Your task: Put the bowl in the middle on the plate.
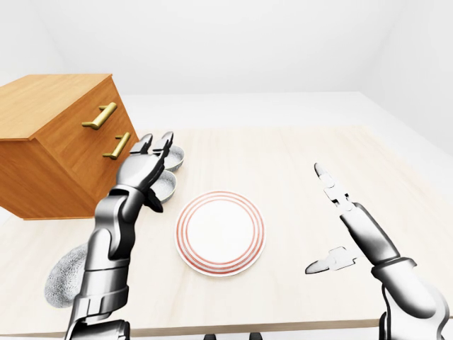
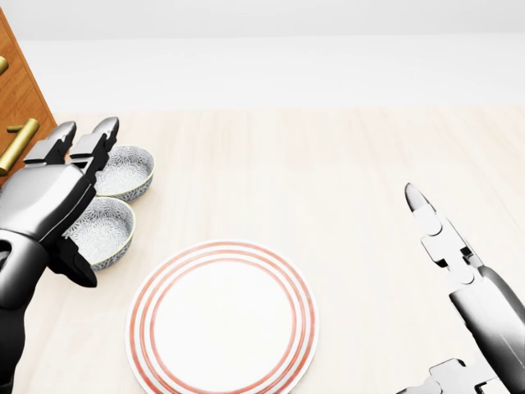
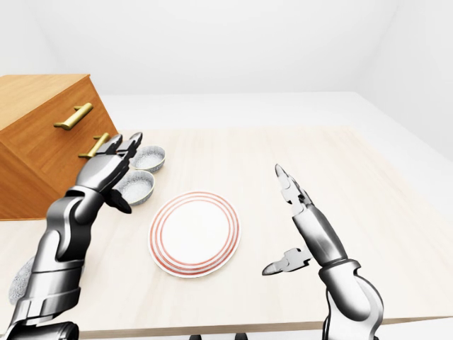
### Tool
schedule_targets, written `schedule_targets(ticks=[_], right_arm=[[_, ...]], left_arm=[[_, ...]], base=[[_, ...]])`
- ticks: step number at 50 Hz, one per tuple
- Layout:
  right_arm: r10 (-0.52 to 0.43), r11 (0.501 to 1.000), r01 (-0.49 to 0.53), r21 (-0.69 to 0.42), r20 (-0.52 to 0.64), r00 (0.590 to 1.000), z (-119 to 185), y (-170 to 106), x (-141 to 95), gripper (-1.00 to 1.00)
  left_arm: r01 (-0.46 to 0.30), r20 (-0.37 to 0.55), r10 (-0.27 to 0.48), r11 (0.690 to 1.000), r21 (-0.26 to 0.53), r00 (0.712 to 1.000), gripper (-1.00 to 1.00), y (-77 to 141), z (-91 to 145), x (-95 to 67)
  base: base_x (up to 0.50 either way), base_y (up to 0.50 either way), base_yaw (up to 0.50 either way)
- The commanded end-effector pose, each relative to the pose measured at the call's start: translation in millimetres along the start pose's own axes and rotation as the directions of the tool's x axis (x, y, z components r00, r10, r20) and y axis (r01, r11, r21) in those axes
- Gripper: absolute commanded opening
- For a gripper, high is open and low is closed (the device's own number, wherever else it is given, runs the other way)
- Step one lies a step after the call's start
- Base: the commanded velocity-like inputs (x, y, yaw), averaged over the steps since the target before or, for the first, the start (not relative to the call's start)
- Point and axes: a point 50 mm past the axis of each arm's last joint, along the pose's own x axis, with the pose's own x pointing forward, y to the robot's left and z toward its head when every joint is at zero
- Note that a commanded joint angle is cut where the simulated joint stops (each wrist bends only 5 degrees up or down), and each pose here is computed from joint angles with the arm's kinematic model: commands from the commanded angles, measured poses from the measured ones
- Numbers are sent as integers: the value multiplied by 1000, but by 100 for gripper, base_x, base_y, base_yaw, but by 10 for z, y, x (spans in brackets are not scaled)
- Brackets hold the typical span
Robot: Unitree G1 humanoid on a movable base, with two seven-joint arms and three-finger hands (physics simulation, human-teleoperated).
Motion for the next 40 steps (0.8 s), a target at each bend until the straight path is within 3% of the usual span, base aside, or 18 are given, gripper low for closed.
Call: schedule_targets(ticks=[1,24,40], right_arm=[[0,1000,0,6,-6,1000,-16,5,-2,100],[2,1000,-2,-3,3,1000,6,-2,3,100],[3,1000,-3,-5,7,1000,18,-2,4,100]], left_arm=[[13,-6,-13,1000,6,1000,100,-61,1,56],[34,-47,-34,999,4,998,100,-241,-83,227],[26,-51,-25,1000,16,998,100,-213,-78,355]], base=[[25,1,0],[25,1,0],[25,1,0]])
